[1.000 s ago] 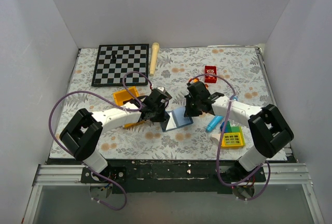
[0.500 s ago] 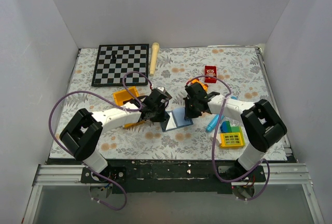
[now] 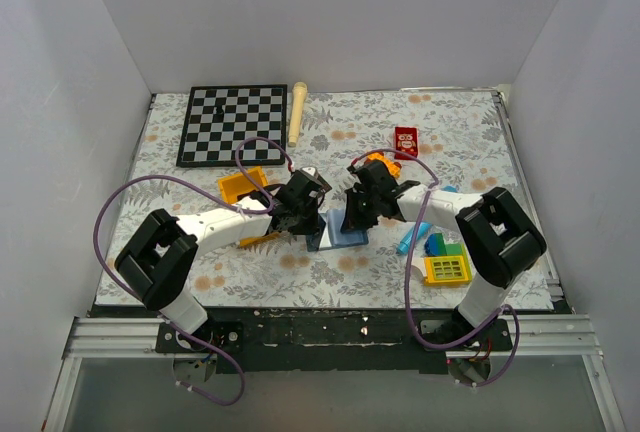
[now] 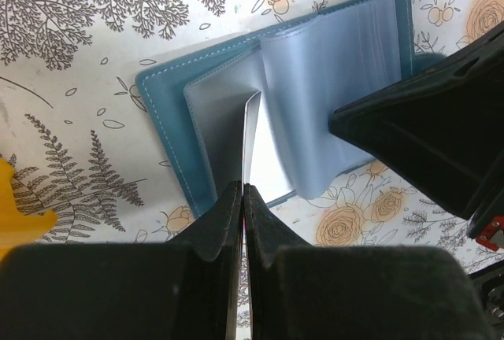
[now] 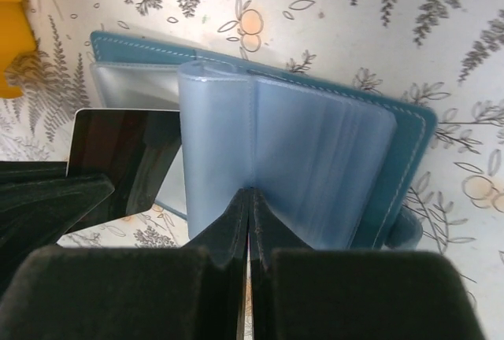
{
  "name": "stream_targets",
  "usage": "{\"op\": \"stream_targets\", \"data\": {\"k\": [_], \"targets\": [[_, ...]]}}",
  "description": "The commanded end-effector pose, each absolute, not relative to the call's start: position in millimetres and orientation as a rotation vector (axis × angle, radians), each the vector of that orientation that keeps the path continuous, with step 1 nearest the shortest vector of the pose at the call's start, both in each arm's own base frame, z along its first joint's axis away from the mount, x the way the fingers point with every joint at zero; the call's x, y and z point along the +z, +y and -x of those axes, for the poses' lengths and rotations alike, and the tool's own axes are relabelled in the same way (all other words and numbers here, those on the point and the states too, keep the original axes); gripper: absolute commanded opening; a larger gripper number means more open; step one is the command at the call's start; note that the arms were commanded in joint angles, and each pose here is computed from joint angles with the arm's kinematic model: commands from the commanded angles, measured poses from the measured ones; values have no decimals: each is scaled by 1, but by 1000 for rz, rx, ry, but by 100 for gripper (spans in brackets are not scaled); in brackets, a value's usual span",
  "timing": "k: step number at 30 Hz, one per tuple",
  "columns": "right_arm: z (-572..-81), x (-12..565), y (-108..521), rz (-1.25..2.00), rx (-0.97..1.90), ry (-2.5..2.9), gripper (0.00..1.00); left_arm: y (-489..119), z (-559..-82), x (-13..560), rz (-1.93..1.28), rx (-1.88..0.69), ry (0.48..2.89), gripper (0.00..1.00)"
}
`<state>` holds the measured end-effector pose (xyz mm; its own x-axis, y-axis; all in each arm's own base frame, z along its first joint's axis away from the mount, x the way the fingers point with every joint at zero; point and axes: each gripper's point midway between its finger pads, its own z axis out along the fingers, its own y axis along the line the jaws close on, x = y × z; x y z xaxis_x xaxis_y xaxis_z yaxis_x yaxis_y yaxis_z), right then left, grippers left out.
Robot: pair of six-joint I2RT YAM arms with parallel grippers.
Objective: Put the credit cards into the card holder
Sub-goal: Insert the credit card into the card holder.
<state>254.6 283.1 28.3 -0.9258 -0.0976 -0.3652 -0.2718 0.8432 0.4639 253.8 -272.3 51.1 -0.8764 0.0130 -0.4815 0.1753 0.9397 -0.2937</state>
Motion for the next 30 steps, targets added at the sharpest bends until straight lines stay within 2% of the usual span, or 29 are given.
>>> {"op": "stream_targets", "data": {"k": [1,30], "targets": [[-245,22,296,289,869,2708,1,-262,-254,52,-142,-395,2607,0],[-253,32,335,220,1161,2595,1,-256,-247,46,-126,-378,2632,0]]}}
